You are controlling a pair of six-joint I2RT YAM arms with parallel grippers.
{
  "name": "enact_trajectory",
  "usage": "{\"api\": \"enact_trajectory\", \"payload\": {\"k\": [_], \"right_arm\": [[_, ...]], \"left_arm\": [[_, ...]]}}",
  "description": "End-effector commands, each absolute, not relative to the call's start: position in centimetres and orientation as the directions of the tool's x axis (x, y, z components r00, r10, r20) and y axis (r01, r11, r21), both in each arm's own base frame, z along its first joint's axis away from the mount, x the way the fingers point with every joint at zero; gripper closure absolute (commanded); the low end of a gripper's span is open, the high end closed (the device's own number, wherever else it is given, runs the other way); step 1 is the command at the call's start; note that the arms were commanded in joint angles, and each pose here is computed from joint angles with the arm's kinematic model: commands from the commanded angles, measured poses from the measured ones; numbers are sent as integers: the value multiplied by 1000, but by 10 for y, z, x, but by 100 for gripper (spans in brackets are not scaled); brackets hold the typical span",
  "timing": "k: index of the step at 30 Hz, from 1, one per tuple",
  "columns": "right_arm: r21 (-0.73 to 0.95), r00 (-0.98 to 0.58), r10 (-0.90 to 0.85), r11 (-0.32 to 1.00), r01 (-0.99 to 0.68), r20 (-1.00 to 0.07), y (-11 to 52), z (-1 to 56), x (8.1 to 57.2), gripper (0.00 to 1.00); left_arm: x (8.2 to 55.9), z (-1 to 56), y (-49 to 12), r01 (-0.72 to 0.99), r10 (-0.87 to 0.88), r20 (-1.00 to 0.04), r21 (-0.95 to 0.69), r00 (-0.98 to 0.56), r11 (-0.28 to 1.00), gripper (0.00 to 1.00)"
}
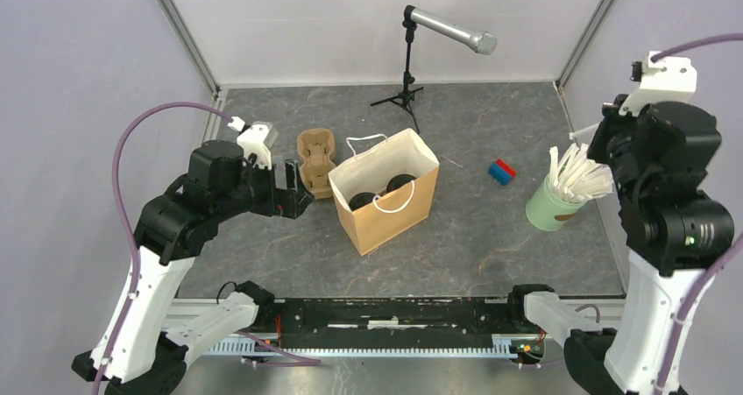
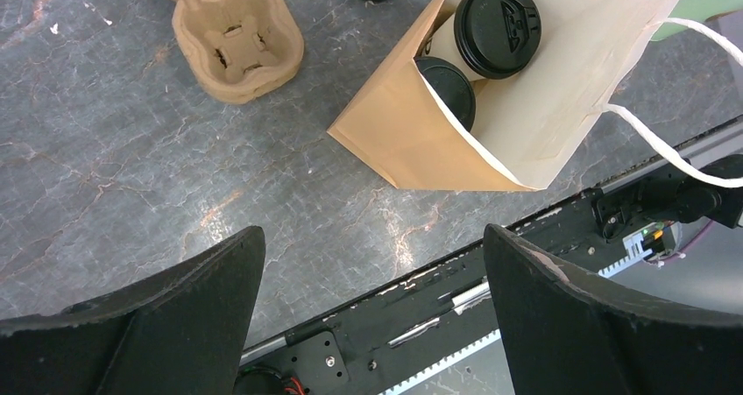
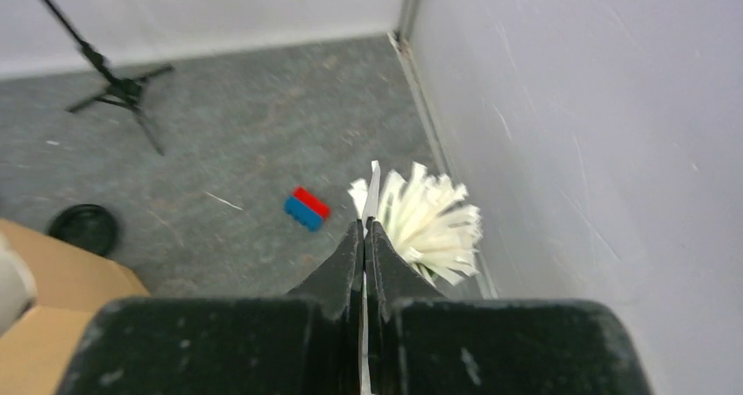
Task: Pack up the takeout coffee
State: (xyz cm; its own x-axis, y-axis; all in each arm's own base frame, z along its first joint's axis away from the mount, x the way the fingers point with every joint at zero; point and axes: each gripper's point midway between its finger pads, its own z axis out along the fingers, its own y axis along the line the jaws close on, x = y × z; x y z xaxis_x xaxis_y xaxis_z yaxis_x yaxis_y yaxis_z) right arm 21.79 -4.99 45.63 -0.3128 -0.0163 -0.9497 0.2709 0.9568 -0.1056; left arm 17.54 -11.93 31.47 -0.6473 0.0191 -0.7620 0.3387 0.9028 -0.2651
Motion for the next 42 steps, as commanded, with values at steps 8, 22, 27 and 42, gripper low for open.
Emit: {"api": "enact_trajectory", "payload": {"k": [8,22,27,42], "right_arm": [[202,-116,169,889,-412,-979,84,508,241,100],[476,-389,275,536,-697,-879,156,474,219,100],[524,-459,257,502,-688,-850,172,450,227,100],[514,-582,94,595,-617,-808,231,361,279,96]], "left_arm": [[178,330,-124,352,-1,-781,-283,-625,892,0],[188,331,-132,344,-24,-772,-311,-636,886,0],[189,328,-134,338,-32,-767,-319,-641,885,0],[189,323,-129,326,-20,-767,-296,-641,898,0]]}}
